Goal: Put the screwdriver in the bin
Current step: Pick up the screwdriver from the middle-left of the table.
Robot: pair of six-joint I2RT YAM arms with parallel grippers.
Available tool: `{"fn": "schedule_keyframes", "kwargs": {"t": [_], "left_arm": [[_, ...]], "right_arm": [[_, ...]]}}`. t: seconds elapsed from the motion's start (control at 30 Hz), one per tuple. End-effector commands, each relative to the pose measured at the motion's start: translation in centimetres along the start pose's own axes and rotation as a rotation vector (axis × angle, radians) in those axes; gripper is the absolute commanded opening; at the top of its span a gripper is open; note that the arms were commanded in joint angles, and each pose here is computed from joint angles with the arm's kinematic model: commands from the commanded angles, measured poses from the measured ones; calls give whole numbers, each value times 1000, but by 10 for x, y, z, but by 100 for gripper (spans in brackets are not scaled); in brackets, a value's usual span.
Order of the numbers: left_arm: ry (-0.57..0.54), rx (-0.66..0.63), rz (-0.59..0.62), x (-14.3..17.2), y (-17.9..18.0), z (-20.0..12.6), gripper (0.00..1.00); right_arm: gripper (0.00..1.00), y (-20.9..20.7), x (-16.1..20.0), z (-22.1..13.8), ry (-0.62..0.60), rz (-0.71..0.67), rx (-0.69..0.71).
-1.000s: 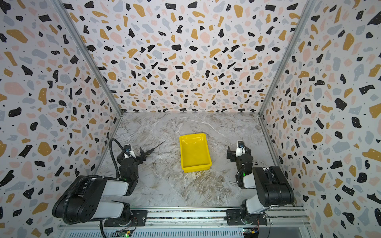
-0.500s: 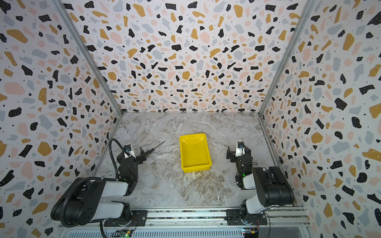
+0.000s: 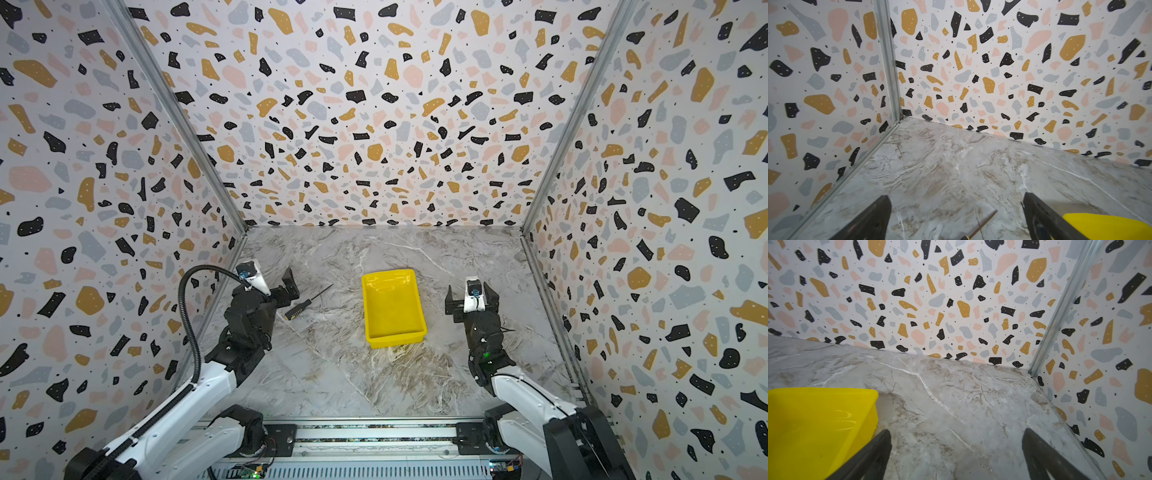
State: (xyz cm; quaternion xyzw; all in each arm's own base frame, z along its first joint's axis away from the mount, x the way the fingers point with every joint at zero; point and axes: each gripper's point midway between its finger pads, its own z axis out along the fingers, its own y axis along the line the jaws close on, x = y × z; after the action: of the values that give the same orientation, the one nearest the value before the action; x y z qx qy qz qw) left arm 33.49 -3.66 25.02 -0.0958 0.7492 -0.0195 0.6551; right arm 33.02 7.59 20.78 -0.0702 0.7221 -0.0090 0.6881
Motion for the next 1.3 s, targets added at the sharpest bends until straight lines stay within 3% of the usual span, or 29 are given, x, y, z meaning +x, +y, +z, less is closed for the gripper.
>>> {"fn": "schedule_keyframes", "kwargs": {"t": [0.0, 0.2, 0.33, 0.47, 0.67, 0.77, 0.93, 1.03, 1.13, 1.2, 1.27], "left_arm": [[56, 84, -50, 9, -12, -7, 100], [10, -130, -264, 12, 25, -6, 99], [-53, -78, -469, 18, 20, 2, 100], [-22, 66, -388, 5, -11, 13, 100], [67, 83, -128, 12, -43, 42, 92], [130, 117, 72, 22, -63, 58, 93], [188, 184, 476, 35, -80, 76, 94], [180, 232, 762, 45, -79, 74, 87], [315, 310, 1021, 74, -75, 71, 81], [428, 315, 1110, 89, -64, 71, 78], [464, 268, 1110, 88, -55, 75, 76]], "right_arm": [[99, 5, -1, -10, 109, 58, -33], [99, -16, -10, -33, 110, 205, 39], [99, -45, 33, -54, 210, 505, 238], [99, -40, 55, -60, 248, 528, 179], [99, -25, 107, -71, 349, 597, 125], [99, -26, 101, -71, 332, 569, 115], [99, -21, 101, -73, 311, 578, 82], [99, -22, 98, -75, 288, 583, 77], [99, -20, 95, -77, 265, 581, 68], [99, -20, 94, -77, 256, 577, 74], [99, -19, 93, -76, 255, 576, 69]]}}
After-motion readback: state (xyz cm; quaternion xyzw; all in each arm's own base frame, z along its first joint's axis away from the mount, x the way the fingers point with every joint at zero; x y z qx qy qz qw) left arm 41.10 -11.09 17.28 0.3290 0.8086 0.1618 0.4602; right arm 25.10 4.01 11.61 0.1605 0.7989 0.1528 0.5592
